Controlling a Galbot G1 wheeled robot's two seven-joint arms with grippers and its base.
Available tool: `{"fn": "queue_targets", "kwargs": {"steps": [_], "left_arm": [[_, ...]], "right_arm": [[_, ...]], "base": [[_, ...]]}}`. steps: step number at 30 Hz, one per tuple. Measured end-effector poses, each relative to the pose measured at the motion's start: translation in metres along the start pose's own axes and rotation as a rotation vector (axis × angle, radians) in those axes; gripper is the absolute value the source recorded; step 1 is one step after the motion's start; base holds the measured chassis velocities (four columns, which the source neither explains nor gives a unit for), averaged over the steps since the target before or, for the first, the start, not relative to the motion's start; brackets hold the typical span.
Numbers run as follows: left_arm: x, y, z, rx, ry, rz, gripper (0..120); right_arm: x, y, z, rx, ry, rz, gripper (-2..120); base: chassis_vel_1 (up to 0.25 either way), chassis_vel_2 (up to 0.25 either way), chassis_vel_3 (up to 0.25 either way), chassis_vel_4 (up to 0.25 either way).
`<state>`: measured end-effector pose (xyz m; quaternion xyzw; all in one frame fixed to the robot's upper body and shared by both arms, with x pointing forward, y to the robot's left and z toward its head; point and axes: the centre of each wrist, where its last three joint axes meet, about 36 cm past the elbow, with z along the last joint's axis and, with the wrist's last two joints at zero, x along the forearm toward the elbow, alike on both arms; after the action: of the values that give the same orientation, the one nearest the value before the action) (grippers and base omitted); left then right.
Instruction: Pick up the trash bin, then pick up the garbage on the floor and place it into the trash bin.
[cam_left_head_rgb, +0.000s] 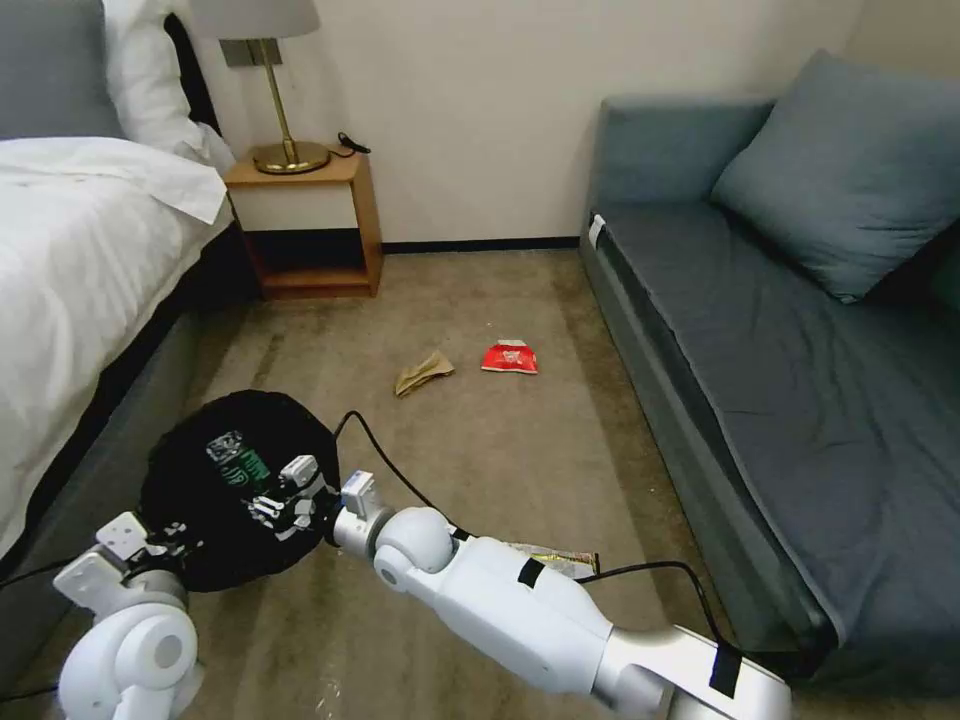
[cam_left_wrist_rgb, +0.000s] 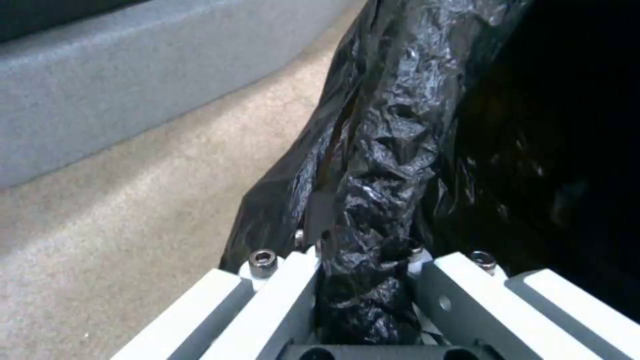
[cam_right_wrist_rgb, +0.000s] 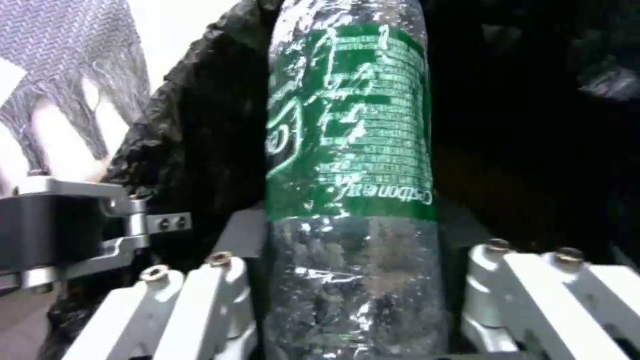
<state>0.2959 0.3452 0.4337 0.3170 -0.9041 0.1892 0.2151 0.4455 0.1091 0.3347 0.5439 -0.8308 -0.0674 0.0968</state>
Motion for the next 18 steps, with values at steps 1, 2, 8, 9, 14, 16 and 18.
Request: {"fn": "queue_targets", "kwargs": {"steps": [1, 2, 8, 9, 14, 16, 18], "left_arm": [[0.0, 0.001, 0.0, -0.001, -0.002, -0.002, 0], [0.0, 0.001, 0.0, -0.001, -0.002, -0.002, 0], [0.0, 0.001, 0.003, 0.0, -0.007, -0.01, 0], [0.0, 0.001, 0.004, 0.0, -0.006, -0.012, 0], [-0.001, 0.002, 0.005, -0.002, -0.006, -0.016, 0], [-0.002, 0.004, 0.005, -0.004, -0.007, -0.018, 0], [-0.003, 0.007, 0.004, -0.009, -0.012, -0.024, 0]], "right_arm": [[0.0, 0.0, 0.0, -0.001, -0.001, 0.001, 56], [0.0, 0.0, 0.0, -0.001, -0.001, 0.001, 56], [0.001, -0.001, -0.003, -0.004, -0.007, 0.001, 79], [0.0, -0.001, -0.003, -0.004, -0.009, 0.0, 82], [0.001, 0.001, -0.003, -0.007, -0.012, -0.003, 98], [0.001, 0.004, -0.007, -0.007, -0.023, -0.01, 99], [0.0, 0.012, -0.018, -0.006, -0.051, -0.031, 100]], "base": [[0.0, 0.0, 0.0, 0.0], [0.0, 0.0, 0.0, 0.0], [0.0, 0.0, 0.0, 0.0], [0.0, 0.0, 0.0, 0.0], [0.0, 0.0, 0.0, 0.0], [0.0, 0.0, 0.0, 0.0], [0.0, 0.0, 0.0, 0.0]]}}
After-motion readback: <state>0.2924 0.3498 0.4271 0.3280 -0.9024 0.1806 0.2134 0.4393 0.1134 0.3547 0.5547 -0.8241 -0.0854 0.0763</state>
